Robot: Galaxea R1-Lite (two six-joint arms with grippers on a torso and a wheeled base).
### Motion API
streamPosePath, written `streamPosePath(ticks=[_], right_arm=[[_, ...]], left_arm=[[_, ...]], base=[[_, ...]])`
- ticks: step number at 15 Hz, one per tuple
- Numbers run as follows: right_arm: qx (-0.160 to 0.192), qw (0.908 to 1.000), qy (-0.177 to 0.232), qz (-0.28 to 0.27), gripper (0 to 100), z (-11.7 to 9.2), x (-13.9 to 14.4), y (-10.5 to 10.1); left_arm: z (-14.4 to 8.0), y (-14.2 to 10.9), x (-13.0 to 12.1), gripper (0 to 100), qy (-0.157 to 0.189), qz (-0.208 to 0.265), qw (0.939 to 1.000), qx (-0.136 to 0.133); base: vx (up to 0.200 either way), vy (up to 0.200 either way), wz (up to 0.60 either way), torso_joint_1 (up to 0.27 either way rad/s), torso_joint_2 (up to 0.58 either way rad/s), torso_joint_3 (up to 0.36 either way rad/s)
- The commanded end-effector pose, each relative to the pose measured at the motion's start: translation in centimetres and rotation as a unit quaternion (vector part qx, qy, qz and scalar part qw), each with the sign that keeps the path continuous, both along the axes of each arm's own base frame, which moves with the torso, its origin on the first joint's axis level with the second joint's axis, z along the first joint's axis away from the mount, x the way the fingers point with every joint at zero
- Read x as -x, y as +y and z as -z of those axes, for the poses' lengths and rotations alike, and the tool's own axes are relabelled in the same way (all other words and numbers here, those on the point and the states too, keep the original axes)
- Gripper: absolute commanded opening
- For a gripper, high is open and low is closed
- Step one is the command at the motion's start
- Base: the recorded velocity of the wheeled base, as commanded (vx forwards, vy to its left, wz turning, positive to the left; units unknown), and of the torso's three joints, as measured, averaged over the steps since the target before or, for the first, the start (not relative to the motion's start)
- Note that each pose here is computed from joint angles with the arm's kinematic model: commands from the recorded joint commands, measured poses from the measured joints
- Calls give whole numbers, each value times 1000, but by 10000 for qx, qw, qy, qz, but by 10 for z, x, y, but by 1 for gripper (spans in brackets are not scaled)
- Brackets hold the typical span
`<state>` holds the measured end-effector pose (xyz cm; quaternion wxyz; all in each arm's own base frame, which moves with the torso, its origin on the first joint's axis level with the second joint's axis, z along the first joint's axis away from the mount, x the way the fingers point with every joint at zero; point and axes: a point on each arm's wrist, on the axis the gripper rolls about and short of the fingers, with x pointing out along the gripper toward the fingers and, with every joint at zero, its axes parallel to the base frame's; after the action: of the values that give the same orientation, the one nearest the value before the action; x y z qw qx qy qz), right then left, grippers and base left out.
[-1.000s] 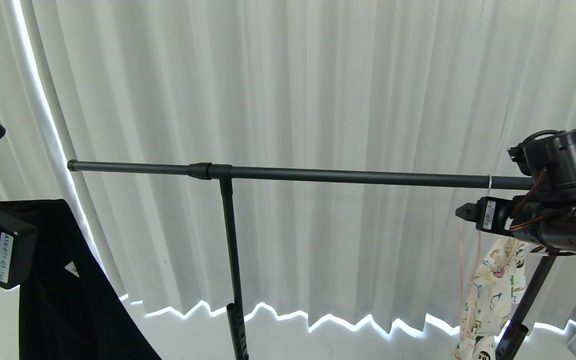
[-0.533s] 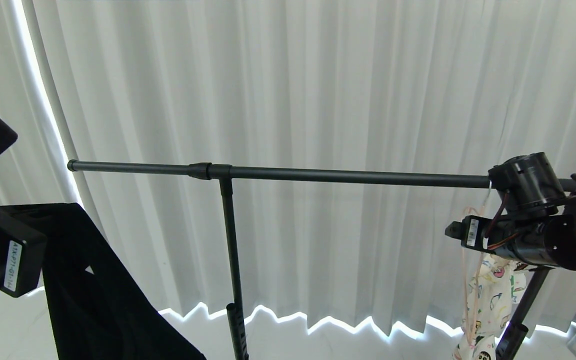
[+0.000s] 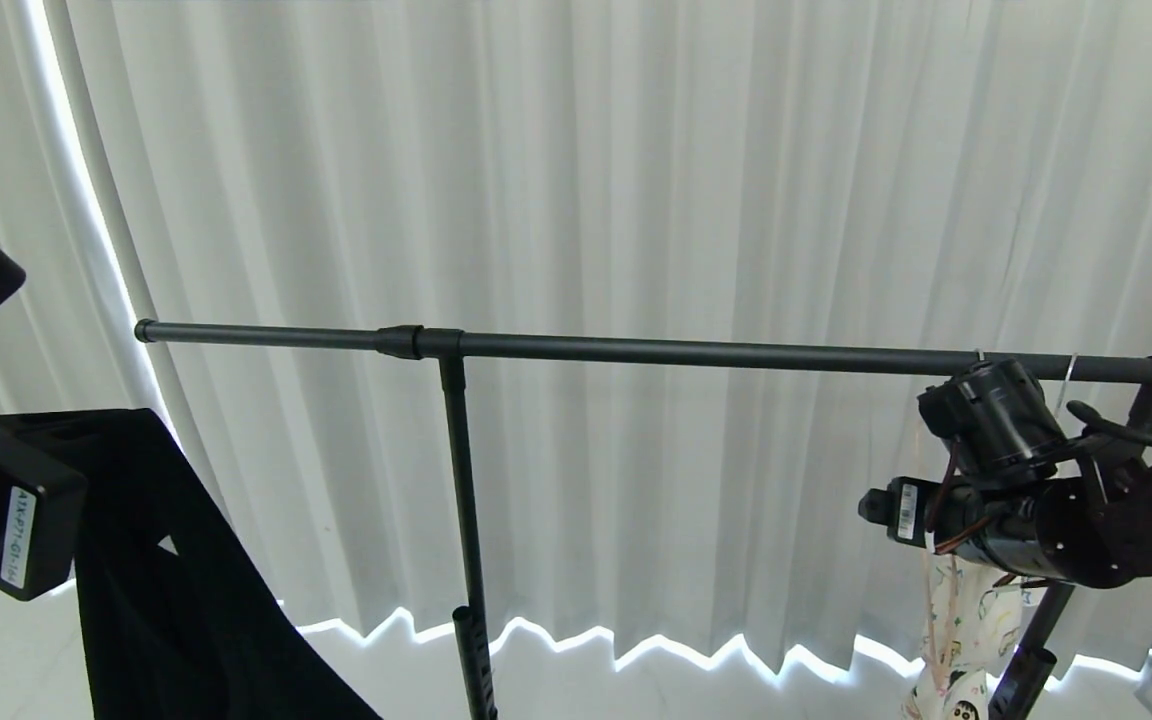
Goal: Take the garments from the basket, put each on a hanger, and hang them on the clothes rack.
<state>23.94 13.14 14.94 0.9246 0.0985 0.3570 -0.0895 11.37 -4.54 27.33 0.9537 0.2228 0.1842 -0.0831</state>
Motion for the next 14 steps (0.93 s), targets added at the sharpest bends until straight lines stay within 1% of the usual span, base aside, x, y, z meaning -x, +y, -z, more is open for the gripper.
streamPosePath(ticks=[1,4,6,8,11,14], right_arm=[[47,10000,75,-9,100,9,2,-1],[45,10000,63,-14,100,16,3,-1],[33,10000,43,-14,100,16,2,-1],[-72,9999,-146,-45,100,13,0,1],[-65,9999,-132,-45,100,16,-3,3],[-146,9994,-282,-106,100,15,-6,6]], left_arm=[[0,0,1,0,-3,0,10000,0],[1,1,1,0,-3,0,10000,0],[1,0,1,0,3,3,10000,-10],[2,0,1,0,17,0,10000,-9],[3,1,1,0,38,0,10000,-19],[3,1,2,0,31,0,10000,-16]], base=[[0,0,0,0,0,0],[0,0,0,0,0,0],[0,0,0,0,0,0],[0,0,0,0,0,0],[0,0,0,0,0,0],[0,0,0,0,0,0]])
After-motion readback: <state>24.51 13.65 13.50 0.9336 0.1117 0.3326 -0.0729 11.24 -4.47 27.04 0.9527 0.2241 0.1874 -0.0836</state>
